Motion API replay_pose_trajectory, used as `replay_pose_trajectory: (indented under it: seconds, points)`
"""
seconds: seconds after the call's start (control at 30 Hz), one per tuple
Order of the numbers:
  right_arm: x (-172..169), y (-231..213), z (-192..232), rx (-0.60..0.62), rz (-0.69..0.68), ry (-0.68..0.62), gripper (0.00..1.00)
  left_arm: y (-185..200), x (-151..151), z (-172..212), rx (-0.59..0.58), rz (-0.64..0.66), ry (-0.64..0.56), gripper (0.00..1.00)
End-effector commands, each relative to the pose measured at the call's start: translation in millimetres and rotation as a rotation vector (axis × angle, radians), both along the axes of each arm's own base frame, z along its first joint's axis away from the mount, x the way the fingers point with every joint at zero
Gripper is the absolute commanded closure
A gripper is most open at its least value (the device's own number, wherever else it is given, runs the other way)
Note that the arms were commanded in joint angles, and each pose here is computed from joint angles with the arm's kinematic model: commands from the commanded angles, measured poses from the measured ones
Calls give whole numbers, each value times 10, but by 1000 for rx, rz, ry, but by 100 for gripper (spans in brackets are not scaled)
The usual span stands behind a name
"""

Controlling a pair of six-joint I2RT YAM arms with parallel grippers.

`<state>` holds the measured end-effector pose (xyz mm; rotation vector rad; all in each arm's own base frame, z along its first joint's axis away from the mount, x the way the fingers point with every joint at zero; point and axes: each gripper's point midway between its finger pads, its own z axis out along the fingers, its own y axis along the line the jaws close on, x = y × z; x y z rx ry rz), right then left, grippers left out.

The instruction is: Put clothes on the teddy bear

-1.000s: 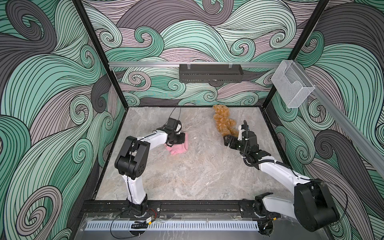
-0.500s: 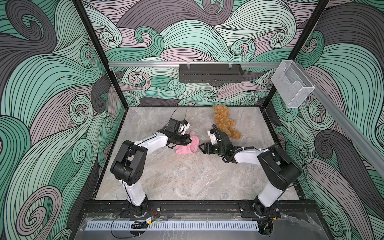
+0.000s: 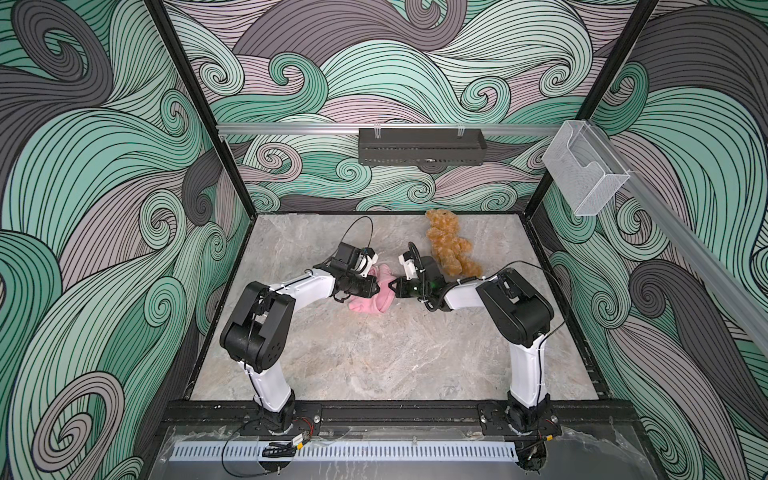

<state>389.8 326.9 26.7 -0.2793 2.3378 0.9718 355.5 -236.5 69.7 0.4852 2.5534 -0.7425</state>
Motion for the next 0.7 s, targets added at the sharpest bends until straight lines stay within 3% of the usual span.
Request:
replay_pose_trajectory:
  seconds: [0.0, 0.2, 0.47, 0.57, 0.67]
  points:
    - [3, 72, 188, 71, -18, 14, 92, 77, 4, 15, 78, 5, -47, 76]
    - [-50, 75, 265, 104, -28, 35, 92, -35, 50, -75, 112, -9, -50, 70]
    - [-66, 72, 265, 115, -34, 47, 93, -54, 162, -147, 190, 28, -76, 69]
    - [-85, 57, 240, 108, -32, 49, 93, -50, 200, -124, 183, 55, -86, 78]
    - [-108, -60, 209, 33, -38, 40, 85, -56, 217, -65, 149, 92, -98, 96]
